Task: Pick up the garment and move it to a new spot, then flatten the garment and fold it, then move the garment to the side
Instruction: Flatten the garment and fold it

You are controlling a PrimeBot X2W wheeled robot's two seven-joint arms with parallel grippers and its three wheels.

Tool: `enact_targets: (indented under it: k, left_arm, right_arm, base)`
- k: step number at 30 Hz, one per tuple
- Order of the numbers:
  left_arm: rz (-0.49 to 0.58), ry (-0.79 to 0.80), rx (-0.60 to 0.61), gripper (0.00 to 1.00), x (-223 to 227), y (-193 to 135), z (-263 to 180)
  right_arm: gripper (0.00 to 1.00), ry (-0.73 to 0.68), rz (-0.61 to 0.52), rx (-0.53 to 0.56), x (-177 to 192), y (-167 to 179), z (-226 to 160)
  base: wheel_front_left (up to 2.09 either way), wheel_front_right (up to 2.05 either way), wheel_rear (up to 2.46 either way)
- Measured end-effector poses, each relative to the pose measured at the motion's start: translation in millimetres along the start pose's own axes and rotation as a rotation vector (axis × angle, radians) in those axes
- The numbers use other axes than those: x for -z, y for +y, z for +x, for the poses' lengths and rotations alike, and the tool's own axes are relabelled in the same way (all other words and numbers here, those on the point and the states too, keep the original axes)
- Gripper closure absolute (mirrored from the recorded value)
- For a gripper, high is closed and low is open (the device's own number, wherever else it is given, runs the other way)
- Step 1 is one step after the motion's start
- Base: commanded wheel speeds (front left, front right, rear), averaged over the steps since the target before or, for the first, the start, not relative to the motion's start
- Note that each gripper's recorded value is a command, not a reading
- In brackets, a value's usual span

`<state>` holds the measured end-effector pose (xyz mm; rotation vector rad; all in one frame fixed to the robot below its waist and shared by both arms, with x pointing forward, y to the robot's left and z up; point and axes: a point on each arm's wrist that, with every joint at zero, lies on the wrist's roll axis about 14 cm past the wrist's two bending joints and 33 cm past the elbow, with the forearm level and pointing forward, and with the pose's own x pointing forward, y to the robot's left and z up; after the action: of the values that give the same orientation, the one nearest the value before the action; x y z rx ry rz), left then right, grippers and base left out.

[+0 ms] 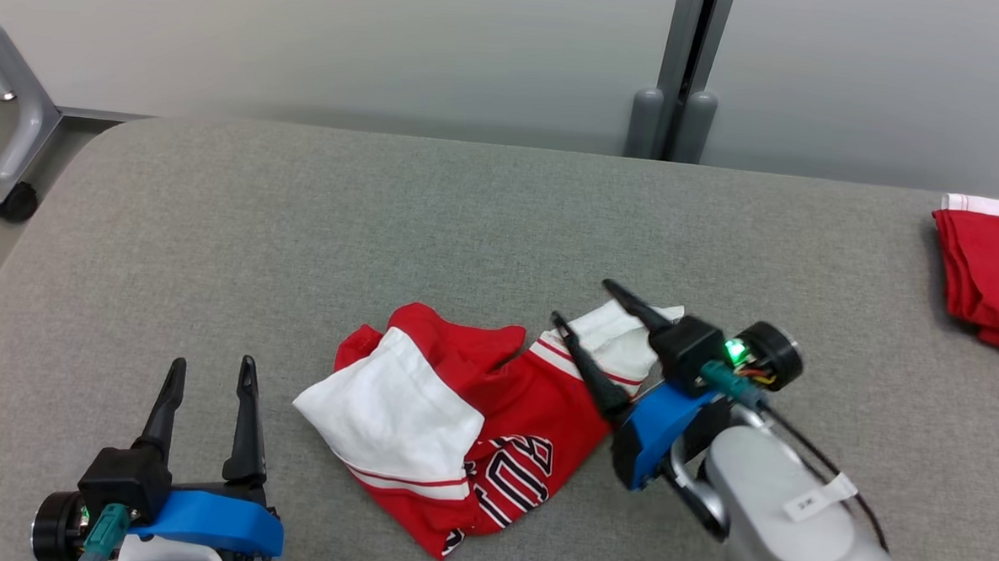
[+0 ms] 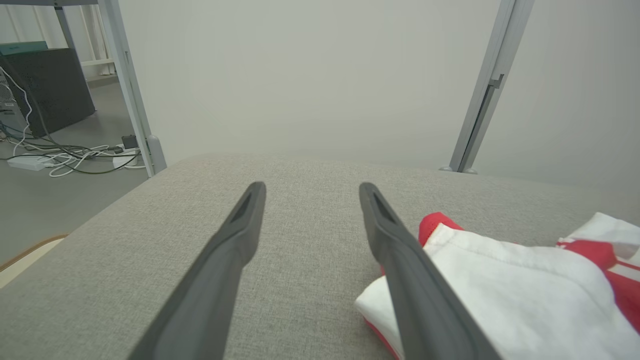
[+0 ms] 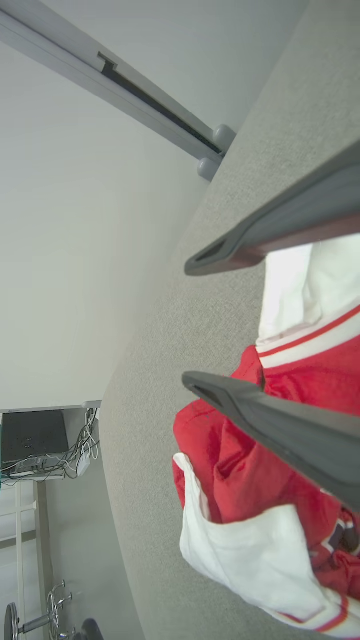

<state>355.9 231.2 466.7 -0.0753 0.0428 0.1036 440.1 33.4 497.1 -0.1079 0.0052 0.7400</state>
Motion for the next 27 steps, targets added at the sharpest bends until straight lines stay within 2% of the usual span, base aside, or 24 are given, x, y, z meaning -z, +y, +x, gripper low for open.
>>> enact_targets:
  k: [4,8,14,27]
  left_arm:
    - [0.004,0.006,-0.009,0.00,1.8,2.9,-0.6]
    - [0.006,0.012,-0.022,0.00,3.4,7.2,-0.9]
    - [0.003,0.025,-0.036,0.00,7.2,11.4,-2.2]
    - [-0.007,0.042,-0.041,0.00,11.9,12.2,2.4]
  right_arm:
    - [0.00,0.067,-0.028,0.063,11.6,-31.7,3.8]
    - [0.00,0.176,-0.039,0.072,36.9,-39.8,4.6]
    - [0.00,0.306,-0.032,0.031,74.7,-27.3,2.2]
    - [0.00,0.506,-0.077,-0.046,118.8,-13.3,3.5]
  base:
    - [0.00,0.00,0.00]
    - [0.00,0.00,0.00]
    - [0.00,0.00,0.00]
    - [0.00,0.00,0.00]
